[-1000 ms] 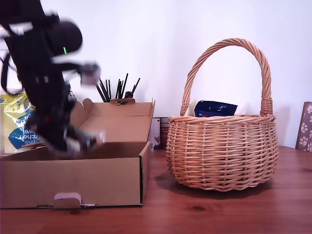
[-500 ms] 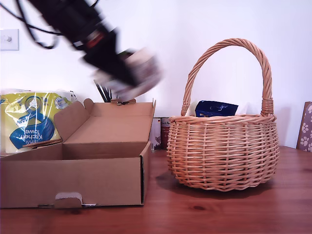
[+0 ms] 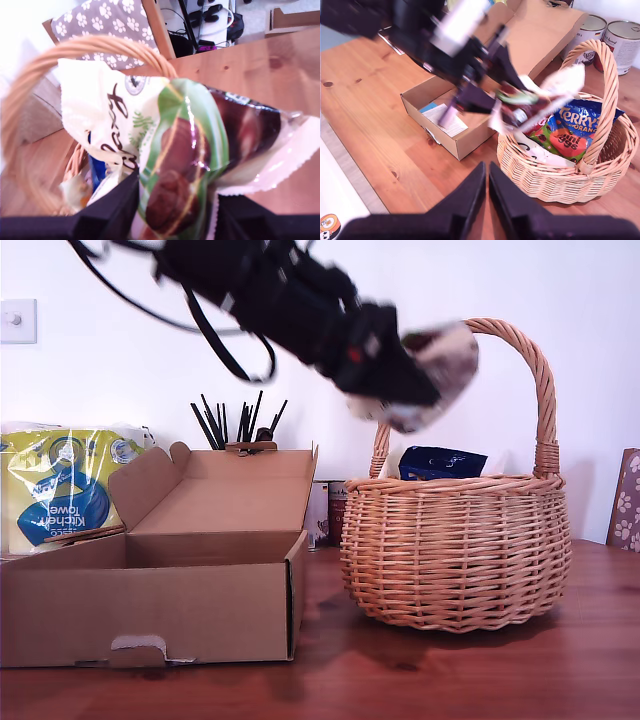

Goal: Move the bags of Easter eggs from the cardboard box on the left into the woven basket on the right side.

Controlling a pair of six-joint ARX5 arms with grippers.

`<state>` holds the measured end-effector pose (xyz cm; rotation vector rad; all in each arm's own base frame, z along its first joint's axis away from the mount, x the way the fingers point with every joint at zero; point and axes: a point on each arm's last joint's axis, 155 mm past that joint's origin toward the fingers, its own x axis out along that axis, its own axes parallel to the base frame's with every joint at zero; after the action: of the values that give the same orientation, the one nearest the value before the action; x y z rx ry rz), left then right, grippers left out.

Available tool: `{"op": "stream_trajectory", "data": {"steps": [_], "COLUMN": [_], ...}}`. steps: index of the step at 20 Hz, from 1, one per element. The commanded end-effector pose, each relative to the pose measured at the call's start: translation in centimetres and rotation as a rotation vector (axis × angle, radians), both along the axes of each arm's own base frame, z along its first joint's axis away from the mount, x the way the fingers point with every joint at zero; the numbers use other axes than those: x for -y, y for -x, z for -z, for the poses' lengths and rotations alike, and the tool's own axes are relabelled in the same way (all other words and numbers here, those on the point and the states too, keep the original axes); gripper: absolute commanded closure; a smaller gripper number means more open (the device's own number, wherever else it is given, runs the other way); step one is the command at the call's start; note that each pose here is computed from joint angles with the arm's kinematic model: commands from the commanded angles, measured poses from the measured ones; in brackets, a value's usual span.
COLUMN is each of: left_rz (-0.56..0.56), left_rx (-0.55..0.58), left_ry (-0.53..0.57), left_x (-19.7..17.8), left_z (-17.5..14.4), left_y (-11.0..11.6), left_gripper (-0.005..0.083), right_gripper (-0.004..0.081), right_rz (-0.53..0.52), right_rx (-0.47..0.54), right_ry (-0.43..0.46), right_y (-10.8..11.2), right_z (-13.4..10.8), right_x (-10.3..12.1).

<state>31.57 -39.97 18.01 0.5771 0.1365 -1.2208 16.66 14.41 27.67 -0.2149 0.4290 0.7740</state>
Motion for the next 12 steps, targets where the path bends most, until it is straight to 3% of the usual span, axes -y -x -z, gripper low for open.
{"op": "stream_trajectory", "data": {"steps": [1, 8, 12], "left_rz": [0.004, -0.002, -0.043], "left_rx": [0.022, 0.032, -0.004], "left_ry": [0.028, 0.035, -0.003], "left_x": [0.6, 2.0, 2.0], "left_z": [0.1, 0.8, 3.1], "left_y": [-0.4, -2.0, -2.9], "left_gripper": [0.0505, 0.0505, 0.0505], "right_gripper": [0.0782, 0.0782, 0.0782], "right_rz": [-0.007, -0.007, -0.007], "right_rx": [0.001, 0.002, 0.002], "right_ry": [-0.001, -0.001, -0.002], "right_y": [0.1, 0.1, 0.1], "right_z": [0.2, 0.2, 0.2], "right_x": [-0.1, -0.1, -0.1]}}
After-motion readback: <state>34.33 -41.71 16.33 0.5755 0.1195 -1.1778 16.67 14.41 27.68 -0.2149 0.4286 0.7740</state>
